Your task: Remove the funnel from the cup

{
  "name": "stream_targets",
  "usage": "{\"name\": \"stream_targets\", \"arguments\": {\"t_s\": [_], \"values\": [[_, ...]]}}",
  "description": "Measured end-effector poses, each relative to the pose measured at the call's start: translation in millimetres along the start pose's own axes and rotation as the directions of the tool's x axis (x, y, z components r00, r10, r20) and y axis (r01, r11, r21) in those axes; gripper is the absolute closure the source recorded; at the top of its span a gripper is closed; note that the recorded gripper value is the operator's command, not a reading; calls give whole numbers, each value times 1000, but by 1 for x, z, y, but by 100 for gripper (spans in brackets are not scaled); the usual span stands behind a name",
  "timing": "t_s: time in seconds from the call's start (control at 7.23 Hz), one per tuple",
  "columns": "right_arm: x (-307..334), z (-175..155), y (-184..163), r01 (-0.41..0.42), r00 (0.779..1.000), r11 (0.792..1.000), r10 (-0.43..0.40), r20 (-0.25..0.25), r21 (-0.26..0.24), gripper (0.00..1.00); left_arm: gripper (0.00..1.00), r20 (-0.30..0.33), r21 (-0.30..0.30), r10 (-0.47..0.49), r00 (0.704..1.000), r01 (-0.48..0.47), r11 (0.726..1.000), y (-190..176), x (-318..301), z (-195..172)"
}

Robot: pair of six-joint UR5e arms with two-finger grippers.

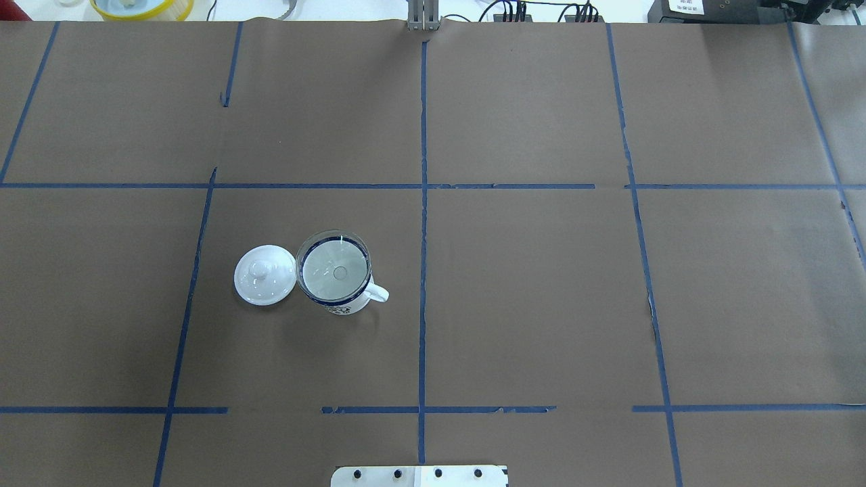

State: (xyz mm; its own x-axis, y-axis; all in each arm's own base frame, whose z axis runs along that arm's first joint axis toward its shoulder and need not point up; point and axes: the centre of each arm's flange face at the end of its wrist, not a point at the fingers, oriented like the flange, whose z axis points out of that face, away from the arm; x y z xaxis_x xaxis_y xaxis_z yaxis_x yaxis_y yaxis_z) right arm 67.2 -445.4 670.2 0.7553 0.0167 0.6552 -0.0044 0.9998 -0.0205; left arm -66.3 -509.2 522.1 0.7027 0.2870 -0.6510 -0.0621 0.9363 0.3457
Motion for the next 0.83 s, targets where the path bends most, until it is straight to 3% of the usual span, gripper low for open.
{"name": "stream_targets", "arguments": {"t_s": [0.14, 0.28, 0.42, 0.55, 0.69, 0.83], "values": [[0, 0, 0, 0, 1000, 1000, 0, 0, 0, 0, 0, 22, 67, 61, 998, -63, 996, -44, 17, -23], [0, 0, 0, 0, 1000, 1000, 0, 0, 0, 0, 0, 30, 129, 59, 998, -63, 990, -74, 36, -44], [0, 0, 0, 0, 1000, 1000, 0, 0, 0, 0, 0, 5, 188, 3, 1000, -4, 982, -97, 61, -58], [0, 0, 0, 0, 1000, 1000, 0, 0, 0, 0, 0, -66, 224, -27, 997, 42, 974, -114, 104, -51], [0, 0, 0, 0, 1000, 1000, 0, 0, 0, 0, 0, -159, 202, -64, 985, 96, 975, -132, 170, -24], [0, 0, 0, 0, 1000, 1000, 0, 0, 0, 0, 0, -218, 140, -144, 965, 177, 974, -151, 247, 7]]}}
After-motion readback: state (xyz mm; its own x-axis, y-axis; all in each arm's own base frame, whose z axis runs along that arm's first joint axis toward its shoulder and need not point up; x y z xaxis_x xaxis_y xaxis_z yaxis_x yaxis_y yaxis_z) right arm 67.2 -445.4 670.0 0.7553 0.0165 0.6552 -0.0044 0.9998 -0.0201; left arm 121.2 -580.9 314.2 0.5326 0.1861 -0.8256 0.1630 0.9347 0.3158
